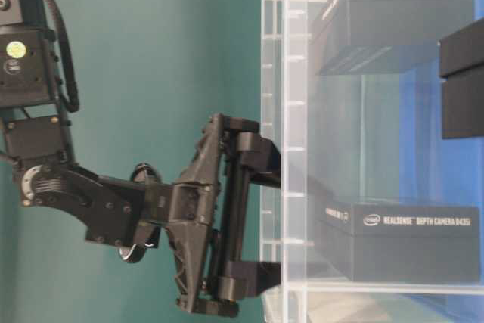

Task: Take the box out of the case with the right arm.
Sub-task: 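Lower the open right gripper around the left black box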

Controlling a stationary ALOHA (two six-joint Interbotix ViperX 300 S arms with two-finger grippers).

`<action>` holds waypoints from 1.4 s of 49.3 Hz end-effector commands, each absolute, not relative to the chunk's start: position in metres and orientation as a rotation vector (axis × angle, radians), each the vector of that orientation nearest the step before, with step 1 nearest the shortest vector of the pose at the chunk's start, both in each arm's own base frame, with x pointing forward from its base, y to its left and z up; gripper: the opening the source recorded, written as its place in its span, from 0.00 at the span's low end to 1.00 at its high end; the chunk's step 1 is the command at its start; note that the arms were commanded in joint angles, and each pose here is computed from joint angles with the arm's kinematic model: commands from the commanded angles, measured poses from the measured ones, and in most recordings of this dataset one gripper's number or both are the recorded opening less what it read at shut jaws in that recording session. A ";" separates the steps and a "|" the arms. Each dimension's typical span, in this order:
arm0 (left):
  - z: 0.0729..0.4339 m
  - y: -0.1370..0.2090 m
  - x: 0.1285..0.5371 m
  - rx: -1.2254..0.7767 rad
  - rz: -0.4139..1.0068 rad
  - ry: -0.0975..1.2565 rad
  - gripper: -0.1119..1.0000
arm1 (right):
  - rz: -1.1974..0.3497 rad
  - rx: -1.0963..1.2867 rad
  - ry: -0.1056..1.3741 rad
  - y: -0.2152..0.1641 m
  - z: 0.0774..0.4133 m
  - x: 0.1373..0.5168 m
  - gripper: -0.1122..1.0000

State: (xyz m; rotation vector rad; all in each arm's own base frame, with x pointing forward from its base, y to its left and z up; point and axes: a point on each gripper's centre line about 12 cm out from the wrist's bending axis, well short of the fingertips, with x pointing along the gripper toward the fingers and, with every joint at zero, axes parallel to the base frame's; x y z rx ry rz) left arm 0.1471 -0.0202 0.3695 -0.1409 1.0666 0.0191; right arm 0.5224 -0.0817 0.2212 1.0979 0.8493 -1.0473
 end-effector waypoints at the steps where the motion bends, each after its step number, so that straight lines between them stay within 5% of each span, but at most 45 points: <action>1: 0.373 -0.021 0.148 -0.140 0.015 1.056 0.10 | -1.014 1.112 0.813 -0.082 0.227 0.525 0.89; 51: 0.372 -0.021 0.148 -0.145 0.019 1.061 0.10 | -1.044 1.127 0.835 -0.085 0.193 0.526 0.89; 69: 0.370 -0.021 0.148 -0.143 0.020 1.065 0.10 | -1.064 1.194 0.779 -0.084 0.209 0.526 0.75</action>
